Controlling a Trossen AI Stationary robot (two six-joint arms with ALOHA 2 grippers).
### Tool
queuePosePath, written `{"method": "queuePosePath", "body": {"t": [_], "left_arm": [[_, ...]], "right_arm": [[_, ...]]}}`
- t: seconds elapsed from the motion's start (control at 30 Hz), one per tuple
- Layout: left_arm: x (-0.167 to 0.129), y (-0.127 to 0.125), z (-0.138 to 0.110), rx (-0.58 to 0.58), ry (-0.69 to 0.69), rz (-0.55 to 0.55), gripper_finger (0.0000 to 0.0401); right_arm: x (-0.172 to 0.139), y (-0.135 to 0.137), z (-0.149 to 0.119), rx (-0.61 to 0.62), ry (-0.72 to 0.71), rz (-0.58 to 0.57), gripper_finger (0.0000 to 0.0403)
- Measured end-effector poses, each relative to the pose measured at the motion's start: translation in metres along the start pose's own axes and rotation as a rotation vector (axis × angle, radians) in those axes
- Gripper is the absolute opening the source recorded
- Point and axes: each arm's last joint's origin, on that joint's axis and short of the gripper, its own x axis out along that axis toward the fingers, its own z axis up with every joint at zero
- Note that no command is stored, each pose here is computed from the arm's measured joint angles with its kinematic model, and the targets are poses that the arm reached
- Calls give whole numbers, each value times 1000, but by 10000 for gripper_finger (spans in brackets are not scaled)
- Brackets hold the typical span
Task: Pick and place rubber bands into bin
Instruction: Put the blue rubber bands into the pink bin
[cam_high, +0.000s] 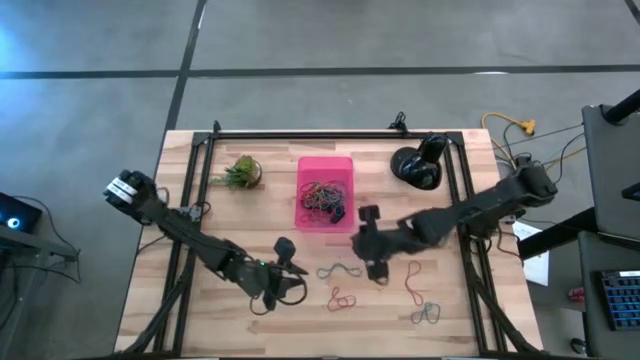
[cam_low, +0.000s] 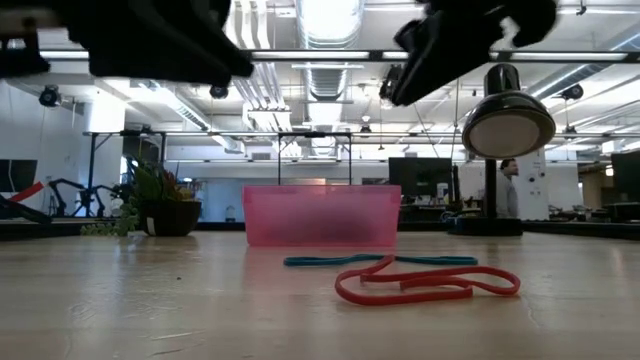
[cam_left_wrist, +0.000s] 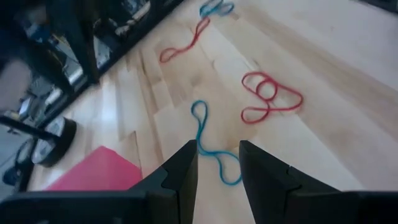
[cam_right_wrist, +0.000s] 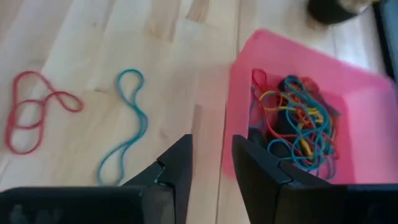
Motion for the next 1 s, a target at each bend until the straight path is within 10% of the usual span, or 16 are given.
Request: {"method": "queuePosePath", "body": {"t": [0.43, 1.0], "left_arm": [[40, 7, -15, -88, 5, 27, 102], [101, 34, -21, -310, 158, -74, 102]], "right_arm": [[-70, 28, -58, 73, -237, -37, 63], [-65, 45, -133, 165, -464, 128, 59]]}}
